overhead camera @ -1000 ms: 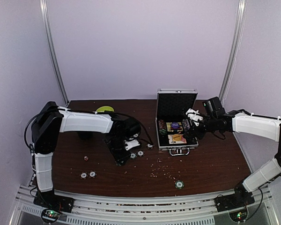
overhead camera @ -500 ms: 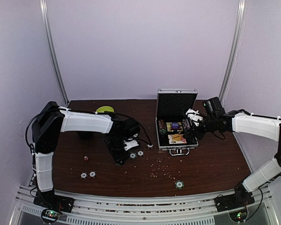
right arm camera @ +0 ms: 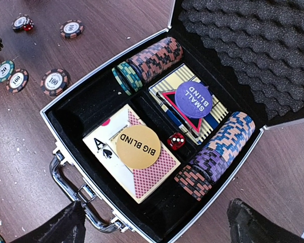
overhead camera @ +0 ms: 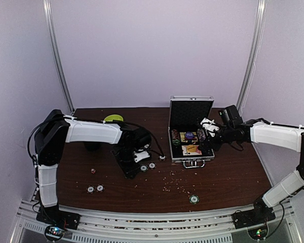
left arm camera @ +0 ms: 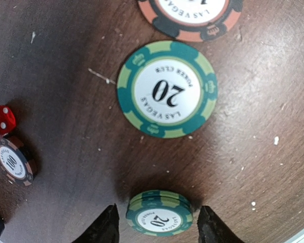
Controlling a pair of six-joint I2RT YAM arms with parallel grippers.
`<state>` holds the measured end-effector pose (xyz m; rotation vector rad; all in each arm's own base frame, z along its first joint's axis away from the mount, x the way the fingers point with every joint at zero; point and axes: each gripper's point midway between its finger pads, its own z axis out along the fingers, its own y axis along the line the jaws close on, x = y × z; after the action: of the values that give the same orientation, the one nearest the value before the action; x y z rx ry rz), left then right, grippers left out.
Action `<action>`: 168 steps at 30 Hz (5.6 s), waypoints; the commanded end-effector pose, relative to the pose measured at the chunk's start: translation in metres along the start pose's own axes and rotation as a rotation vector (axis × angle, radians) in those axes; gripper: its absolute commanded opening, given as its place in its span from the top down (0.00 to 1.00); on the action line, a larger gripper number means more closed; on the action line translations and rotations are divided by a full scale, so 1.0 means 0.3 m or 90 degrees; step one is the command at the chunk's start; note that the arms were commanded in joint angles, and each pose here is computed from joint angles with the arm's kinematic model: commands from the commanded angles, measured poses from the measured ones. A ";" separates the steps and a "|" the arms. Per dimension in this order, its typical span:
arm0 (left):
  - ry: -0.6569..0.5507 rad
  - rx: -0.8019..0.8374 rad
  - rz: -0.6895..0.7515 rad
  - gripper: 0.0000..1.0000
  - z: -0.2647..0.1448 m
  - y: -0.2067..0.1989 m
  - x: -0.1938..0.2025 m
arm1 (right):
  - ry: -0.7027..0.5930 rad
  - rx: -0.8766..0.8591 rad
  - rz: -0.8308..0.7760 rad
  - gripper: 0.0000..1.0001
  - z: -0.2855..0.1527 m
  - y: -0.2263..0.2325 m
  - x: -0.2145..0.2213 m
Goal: Pack up texas hold em set
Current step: Place the poker chip in the poker chips pile, then pick up the pile of poker chips from the center of the board, then place the pile of poker chips in the slot, then adjust the poker chip at the center of the board.
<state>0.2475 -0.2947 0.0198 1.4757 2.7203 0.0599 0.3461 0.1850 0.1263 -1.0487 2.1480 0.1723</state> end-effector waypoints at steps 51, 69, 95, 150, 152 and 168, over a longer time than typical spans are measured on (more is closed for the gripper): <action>-0.442 0.016 -0.013 0.85 -0.267 -0.073 -0.773 | 0.018 -0.017 -0.009 0.00 0.008 0.030 0.016; -0.491 -0.079 -0.037 0.85 -0.143 0.003 -0.912 | 0.020 -0.007 -0.010 0.00 0.000 0.025 0.028; -0.549 -0.102 -0.055 0.52 -0.184 0.057 -0.931 | 0.017 0.012 -0.011 0.00 -0.015 0.012 0.031; -0.244 0.083 -0.036 0.37 -0.183 -0.009 -0.210 | -0.001 -0.145 -0.034 0.03 -0.084 0.128 -0.063; -0.231 0.093 -0.039 0.34 -0.149 -0.016 -0.208 | 0.007 -0.154 -0.031 0.04 -0.069 0.144 -0.032; -0.184 0.138 -0.026 0.35 -0.013 -0.024 -0.209 | 0.025 -0.137 -0.020 0.06 -0.034 0.145 0.031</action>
<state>0.2750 -0.3429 0.0213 1.3161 2.6141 -0.3583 0.3041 0.2005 0.1193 -1.2134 2.1974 0.3720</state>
